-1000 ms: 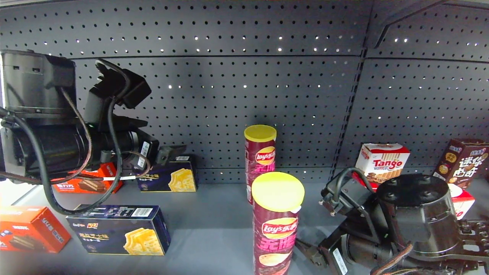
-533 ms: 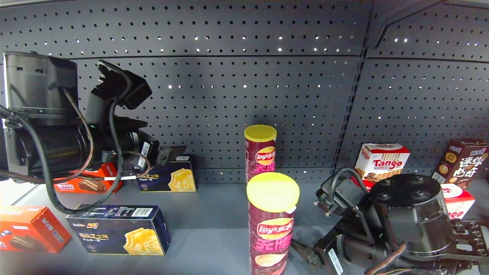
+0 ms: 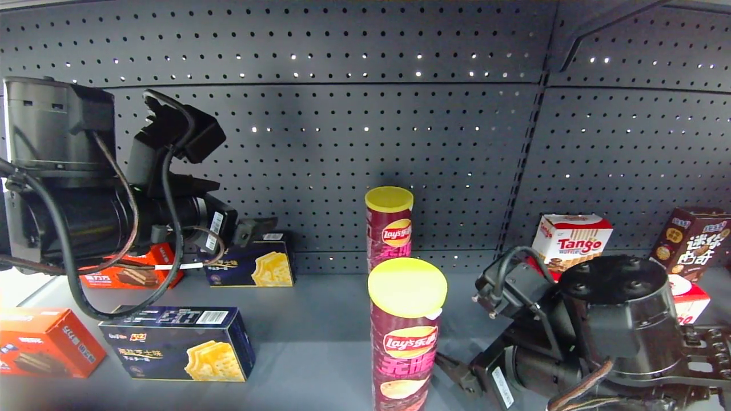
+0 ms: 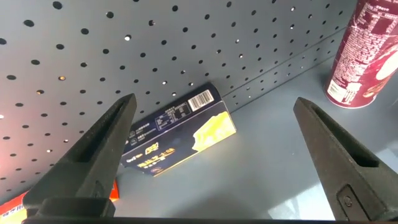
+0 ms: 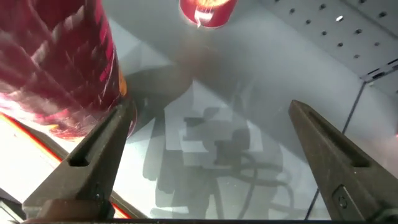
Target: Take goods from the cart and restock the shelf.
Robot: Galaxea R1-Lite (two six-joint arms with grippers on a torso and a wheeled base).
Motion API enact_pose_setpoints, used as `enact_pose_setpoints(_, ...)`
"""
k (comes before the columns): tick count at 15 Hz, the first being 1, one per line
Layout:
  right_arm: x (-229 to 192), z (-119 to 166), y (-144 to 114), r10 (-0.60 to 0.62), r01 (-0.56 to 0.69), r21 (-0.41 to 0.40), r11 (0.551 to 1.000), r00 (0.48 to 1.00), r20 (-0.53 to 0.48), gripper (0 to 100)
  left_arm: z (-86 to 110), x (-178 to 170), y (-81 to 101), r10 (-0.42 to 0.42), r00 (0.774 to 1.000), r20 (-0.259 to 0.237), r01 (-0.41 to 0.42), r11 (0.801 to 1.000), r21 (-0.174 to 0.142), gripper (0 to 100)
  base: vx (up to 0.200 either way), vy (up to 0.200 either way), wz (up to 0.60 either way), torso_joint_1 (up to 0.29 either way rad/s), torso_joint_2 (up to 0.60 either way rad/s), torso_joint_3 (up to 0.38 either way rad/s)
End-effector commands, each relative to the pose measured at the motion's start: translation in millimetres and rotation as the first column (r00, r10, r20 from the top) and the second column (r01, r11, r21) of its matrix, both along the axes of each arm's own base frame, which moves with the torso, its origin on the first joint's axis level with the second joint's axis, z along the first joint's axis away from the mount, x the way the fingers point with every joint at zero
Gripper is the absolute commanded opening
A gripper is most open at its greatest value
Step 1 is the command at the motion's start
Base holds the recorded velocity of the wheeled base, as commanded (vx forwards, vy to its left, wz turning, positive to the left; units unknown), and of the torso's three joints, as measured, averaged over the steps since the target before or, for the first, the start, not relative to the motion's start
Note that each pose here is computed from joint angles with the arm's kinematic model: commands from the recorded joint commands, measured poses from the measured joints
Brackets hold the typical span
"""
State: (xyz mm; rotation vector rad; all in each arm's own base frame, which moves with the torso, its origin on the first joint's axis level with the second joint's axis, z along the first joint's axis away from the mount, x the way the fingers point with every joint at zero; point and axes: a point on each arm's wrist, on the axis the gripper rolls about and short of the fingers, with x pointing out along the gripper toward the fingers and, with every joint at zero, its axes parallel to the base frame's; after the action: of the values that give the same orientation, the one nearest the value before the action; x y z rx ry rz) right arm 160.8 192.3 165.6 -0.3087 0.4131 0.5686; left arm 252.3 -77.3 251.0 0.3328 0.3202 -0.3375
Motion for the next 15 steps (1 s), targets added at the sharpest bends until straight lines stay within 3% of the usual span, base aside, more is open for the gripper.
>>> enact_pose_setpoints(1,1.6,27.7,-17.3,-0.056,0.049,0.091,0.995,0.996,0.073,100,7.0,-5.4,4.3,0.011,1.000,0.025,-0.011,1.000,-0.010,100,0.000,0.000,0.00,0.000,0.00,0.000)
enact_pose_setpoints(4,-0.7,69.1,-58.8,-0.219,0.176,0.222,0.959,0.958,0.185,100,20.5,-43.6,29.9,0.074,0.993,0.095,-0.070,0.997,-0.036,100,0.000,0.000,0.00,0.000,0.00,0.000)
enact_pose_setpoints(7,-13.7,84.8,-103.5,-0.368,0.291,0.300,0.908,0.898,0.242,100,17.8,-105.7,48.4,0.133,0.980,0.145,-0.114,0.985,-0.129,100,0.000,0.000,0.00,0.000,0.00,0.000)
enact_pose_setpoints(9,-24.0,90.8,-127.9,-0.459,0.362,0.341,0.868,0.846,0.272,100,5.2,-141.6,65.4,0.220,0.959,0.177,-0.194,0.969,-0.153,100,0.000,0.000,0.00,0.000,0.00,0.000)
enact_pose_setpoints(12,-50.0,86.2,-151.2,-0.545,0.428,0.375,0.822,0.783,0.300,100,-10.0,-189.9,76.5,0.318,0.916,0.246,-0.270,0.939,-0.212,100,0.000,0.000,0.00,0.000,0.00,0.000)
enact_pose_setpoints(13,-63.7,76.4,-159.4,-0.606,0.490,0.381,0.784,0.736,0.302,100,-20.8,-210.0,76.9,0.326,0.905,0.273,-0.269,0.936,-0.226,100,0.000,0.000,0.00,0.000,0.00,0.000)
enact_pose_setpoints(15,-84.0,57.2,-170.0,-0.660,0.547,0.382,0.745,0.688,0.302,100,-37.5,-231.4,77.4,0.332,0.900,0.282,-0.272,0.934,-0.232,100,0.000,0.000,0.00,0.000,0.00,0.000)
